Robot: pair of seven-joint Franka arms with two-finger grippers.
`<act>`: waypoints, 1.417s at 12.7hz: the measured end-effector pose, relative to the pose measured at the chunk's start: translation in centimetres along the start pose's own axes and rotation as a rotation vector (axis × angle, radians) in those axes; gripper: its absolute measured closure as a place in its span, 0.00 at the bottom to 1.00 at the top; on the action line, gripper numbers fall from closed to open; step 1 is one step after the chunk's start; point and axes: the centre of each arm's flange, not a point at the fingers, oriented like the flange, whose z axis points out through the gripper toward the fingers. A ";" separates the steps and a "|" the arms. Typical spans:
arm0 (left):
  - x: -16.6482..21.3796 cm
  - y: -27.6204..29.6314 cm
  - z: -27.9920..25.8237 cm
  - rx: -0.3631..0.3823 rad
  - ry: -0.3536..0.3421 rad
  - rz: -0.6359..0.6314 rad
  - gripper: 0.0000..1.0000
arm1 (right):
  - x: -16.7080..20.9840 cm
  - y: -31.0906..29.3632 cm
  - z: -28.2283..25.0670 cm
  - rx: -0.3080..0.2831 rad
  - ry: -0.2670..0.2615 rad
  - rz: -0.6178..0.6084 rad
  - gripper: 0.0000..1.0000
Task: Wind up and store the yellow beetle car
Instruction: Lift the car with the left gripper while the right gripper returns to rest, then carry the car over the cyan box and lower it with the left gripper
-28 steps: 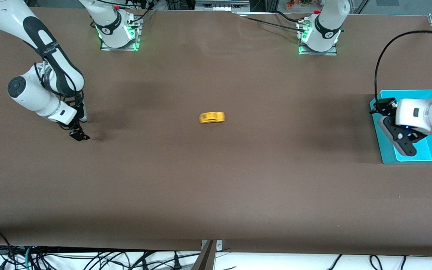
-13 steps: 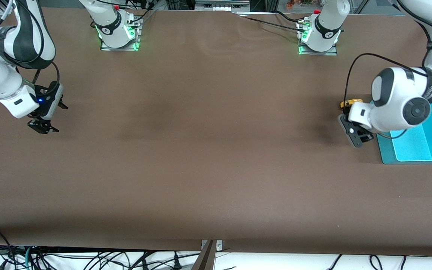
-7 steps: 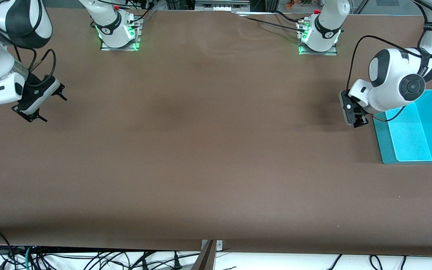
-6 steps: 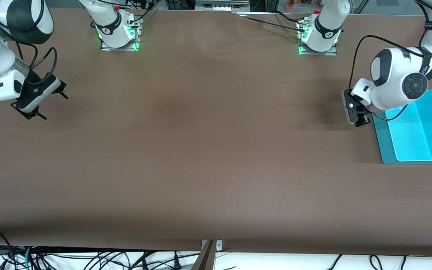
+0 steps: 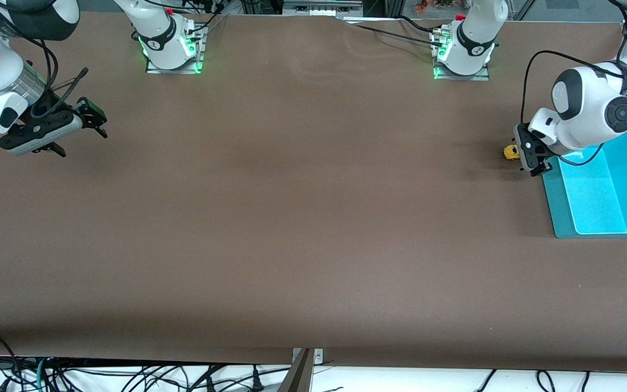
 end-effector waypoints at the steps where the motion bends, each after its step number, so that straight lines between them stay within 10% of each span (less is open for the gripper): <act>1: 0.0 0.4 0.6 0.001 0.000 0.001 0.00 | 0.0 -0.1 -0.3 0.003 -0.006 0.041 0.00; 6: -0.6 1.9 2.6 -0.005 -0.043 0.047 0.00 | 0.4 -1.1 -2.6 0.019 -0.041 0.286 0.00; 18: -4.3 2.6 5.7 0.058 -0.074 0.058 0.00 | 0.1 -0.8 -2.4 0.051 -0.067 0.382 0.00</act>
